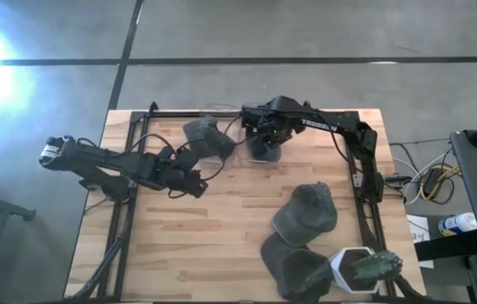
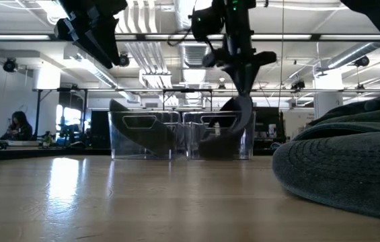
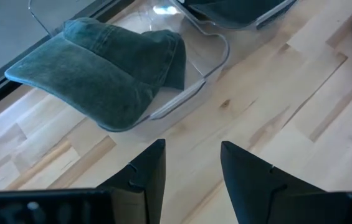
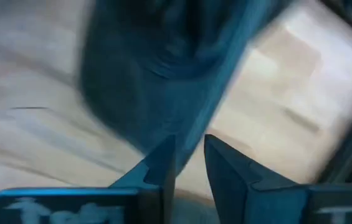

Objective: Pick & Place hat
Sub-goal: Put the top black cap into the right transparent bin, then put the gray cap into the left transparent bin

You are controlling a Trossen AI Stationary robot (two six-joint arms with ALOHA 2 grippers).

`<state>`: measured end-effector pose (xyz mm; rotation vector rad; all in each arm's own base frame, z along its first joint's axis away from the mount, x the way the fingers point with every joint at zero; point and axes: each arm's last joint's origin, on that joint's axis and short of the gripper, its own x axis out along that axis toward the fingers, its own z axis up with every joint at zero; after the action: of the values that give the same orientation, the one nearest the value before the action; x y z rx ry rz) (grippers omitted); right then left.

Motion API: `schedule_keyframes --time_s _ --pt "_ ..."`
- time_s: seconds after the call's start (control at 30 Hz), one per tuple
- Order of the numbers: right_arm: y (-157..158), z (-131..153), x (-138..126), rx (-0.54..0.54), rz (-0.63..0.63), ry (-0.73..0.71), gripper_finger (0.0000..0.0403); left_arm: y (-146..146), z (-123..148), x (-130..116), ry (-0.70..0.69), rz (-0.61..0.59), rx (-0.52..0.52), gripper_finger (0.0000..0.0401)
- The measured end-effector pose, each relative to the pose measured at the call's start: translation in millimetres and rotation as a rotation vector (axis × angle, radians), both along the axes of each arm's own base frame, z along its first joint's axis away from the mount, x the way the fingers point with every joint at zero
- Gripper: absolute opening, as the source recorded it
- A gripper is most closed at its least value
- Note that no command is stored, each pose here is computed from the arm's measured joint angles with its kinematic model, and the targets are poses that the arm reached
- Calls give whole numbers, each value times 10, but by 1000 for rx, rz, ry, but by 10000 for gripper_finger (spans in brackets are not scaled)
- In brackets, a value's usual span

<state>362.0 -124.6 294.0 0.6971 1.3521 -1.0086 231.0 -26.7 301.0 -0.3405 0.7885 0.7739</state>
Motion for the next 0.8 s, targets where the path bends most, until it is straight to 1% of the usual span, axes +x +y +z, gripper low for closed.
schedule_keyframes --time_s 0.13,0.23,0.27,0.33,0.4,0.43,0.53,0.6,0.63,0.8 --pt "72 184 170 -32 153 -174 88 1 4 9 -11 2 -2 146" --pt "158 337 324 -22 327 -337 85 1 12 21 -27 5 2 146" --pt "191 385 361 -30 363 -377 82 1 12 21 -28 5 2 146" --pt "228 456 392 -61 381 -411 79 0 13 23 -30 6 1 146" --pt "239 486 374 -85 367 -392 76 0 13 23 -34 12 -2 146" --pt "236 486 343 -80 354 -364 75 0 13 23 -37 15 -4 146" --pt "264 464 201 -30 329 -228 72 0 13 24 -43 24 -10 146" --pt "362 421 113 14 344 -113 71 0 13 24 -44 24 -10 146" --pt "420 382 102 30 359 -79 70 0 13 24 -44 24 -10 146" --pt "787 194 61 143 453 -77 68 -1 15 27 -48 24 -9 147"
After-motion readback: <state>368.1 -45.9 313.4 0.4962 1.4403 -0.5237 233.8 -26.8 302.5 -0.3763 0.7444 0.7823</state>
